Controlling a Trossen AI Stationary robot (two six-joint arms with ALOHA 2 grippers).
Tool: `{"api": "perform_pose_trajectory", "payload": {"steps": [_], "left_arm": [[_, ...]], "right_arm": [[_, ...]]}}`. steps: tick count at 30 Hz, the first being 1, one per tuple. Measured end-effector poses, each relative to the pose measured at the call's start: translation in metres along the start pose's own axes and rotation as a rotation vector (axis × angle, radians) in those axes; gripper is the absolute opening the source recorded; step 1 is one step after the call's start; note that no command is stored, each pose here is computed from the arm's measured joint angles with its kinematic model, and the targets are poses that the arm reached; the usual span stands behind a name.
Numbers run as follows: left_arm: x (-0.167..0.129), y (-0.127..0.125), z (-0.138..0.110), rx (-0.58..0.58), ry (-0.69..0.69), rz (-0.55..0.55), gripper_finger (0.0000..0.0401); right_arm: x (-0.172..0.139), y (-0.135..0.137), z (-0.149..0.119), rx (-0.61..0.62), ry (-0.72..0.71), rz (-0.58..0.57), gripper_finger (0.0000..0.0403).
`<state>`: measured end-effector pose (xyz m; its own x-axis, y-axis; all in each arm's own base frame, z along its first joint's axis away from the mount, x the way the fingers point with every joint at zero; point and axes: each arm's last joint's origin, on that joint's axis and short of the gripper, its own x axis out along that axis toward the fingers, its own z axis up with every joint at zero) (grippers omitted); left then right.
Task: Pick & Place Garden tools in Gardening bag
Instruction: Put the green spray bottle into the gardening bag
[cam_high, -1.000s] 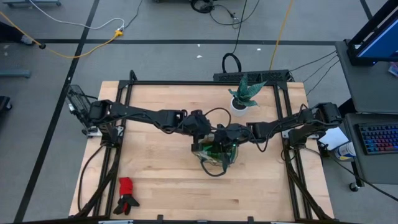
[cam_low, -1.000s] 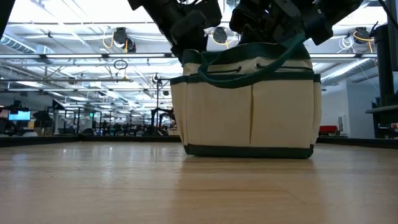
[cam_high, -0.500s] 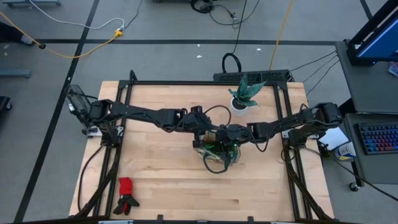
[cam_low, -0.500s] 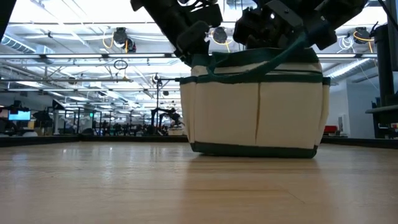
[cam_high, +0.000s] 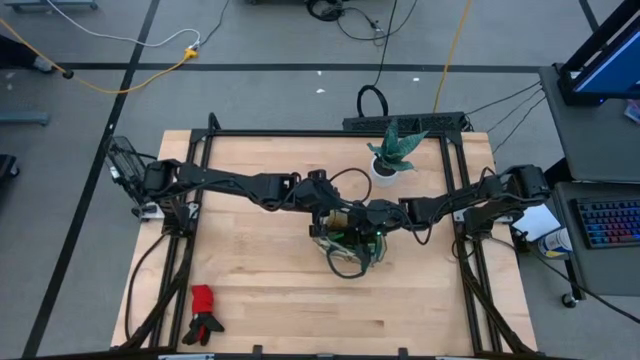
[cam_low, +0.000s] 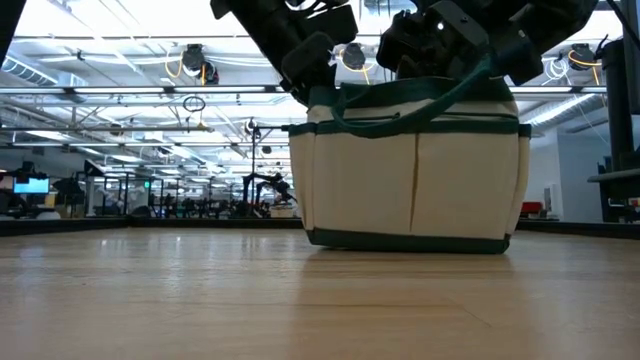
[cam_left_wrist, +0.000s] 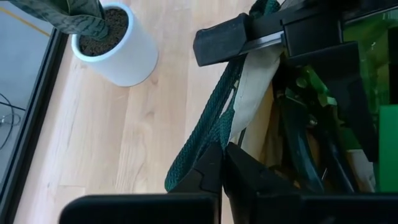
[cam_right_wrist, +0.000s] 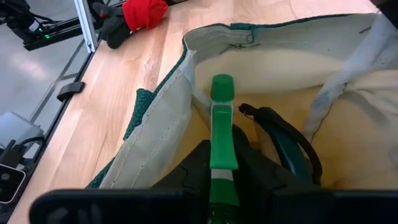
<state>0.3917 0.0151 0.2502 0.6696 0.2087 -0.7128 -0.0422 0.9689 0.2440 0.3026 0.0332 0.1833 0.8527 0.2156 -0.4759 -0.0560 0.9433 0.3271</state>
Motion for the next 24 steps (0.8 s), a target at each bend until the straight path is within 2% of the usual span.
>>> {"api": "perform_pose_trajectory", "payload": {"steps": [7, 12, 15, 19, 24], "left_arm": [[0.000, 0.000, 0.000, 0.007, -0.002, -0.001, 0.0014], [0.000, 0.000, 0.000, 0.007, -0.003, -0.001, 0.0005], [0.000, 0.000, 0.000, 0.009, -0.004, -0.001, 0.0014], [-0.001, -0.001, 0.001, 0.022, -0.004, -0.004, 0.0011], [-0.002, -0.005, 0.001, 0.028, -0.002, -0.015, 0.0012]], "right_arm": [[0.000, -0.001, 0.001, 0.005, -0.005, 0.002, 0.0086], [0.000, -0.001, 0.001, -0.010, -0.009, -0.002, 0.0122], [-0.001, -0.006, 0.003, -0.014, -0.037, -0.086, 0.0136], [-0.002, -0.016, 0.006, 0.008, -0.065, -0.171, 0.0135], [-0.004, -0.025, 0.007, 0.064, -0.048, -0.157, 0.0109]]}}
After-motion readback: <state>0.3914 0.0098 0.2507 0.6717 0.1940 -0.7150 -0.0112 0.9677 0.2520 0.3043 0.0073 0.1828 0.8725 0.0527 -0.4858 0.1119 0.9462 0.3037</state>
